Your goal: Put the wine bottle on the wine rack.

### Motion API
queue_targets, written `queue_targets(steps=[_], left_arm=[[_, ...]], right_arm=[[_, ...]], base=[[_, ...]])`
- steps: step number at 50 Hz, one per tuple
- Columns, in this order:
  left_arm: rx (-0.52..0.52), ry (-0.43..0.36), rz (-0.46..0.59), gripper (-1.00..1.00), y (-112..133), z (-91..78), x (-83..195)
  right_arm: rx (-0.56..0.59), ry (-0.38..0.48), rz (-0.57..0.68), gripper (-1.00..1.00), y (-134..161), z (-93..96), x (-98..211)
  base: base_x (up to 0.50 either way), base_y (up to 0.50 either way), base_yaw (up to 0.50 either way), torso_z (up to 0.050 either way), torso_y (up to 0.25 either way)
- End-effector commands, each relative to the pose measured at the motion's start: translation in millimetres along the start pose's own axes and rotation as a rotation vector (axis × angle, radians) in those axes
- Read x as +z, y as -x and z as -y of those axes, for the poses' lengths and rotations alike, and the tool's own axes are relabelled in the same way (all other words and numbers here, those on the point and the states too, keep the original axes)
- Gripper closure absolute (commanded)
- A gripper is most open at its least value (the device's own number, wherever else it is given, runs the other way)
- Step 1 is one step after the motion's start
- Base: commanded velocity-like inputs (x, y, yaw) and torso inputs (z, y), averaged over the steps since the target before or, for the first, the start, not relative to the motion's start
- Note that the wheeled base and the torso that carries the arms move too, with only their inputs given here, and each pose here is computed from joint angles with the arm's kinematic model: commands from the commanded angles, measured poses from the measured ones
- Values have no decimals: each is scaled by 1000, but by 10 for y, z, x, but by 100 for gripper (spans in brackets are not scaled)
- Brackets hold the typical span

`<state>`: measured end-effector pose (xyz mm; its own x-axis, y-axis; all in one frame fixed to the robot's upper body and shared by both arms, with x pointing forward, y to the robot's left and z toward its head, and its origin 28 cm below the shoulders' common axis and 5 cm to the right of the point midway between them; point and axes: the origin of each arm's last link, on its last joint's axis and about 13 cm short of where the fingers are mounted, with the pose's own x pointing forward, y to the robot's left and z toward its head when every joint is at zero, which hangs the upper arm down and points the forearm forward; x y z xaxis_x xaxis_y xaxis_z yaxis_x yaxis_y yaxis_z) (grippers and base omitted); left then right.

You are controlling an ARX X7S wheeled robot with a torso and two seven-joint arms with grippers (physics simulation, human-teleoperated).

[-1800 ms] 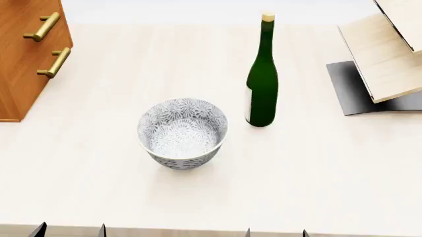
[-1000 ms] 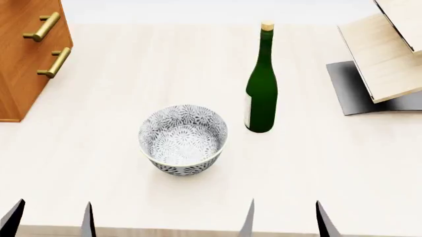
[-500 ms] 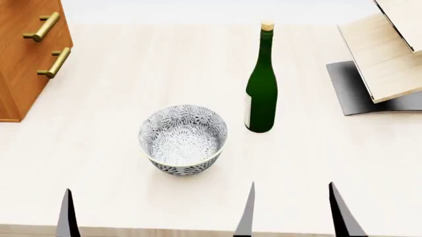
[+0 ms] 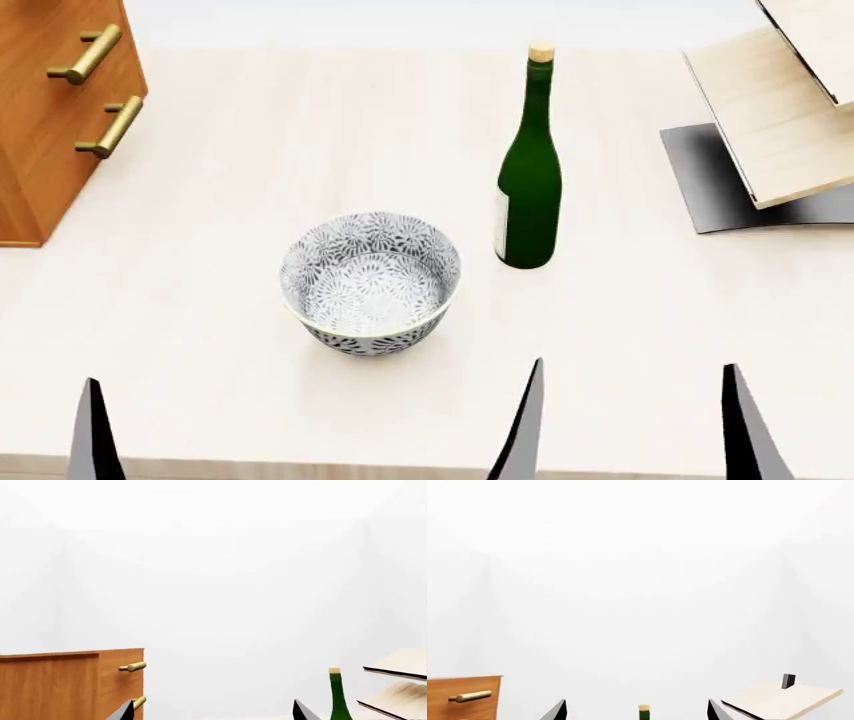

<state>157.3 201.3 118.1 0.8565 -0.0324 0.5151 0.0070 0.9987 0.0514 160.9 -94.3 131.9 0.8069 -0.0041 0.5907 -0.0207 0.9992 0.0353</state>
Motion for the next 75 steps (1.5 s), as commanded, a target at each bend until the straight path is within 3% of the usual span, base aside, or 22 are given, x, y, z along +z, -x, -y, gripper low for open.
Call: queue_targets(steps=[1,75], left_arm=[[0,-19,94,-100,30,10,67],[19,-15,94,-100,41,2,72]], right_arm=[[-9,-37,131,-100,33,2,69],[-5,-43,88,-100,13,-27,-18]], base=[[0,0,0,0,0],[147,0,0,0,0]])
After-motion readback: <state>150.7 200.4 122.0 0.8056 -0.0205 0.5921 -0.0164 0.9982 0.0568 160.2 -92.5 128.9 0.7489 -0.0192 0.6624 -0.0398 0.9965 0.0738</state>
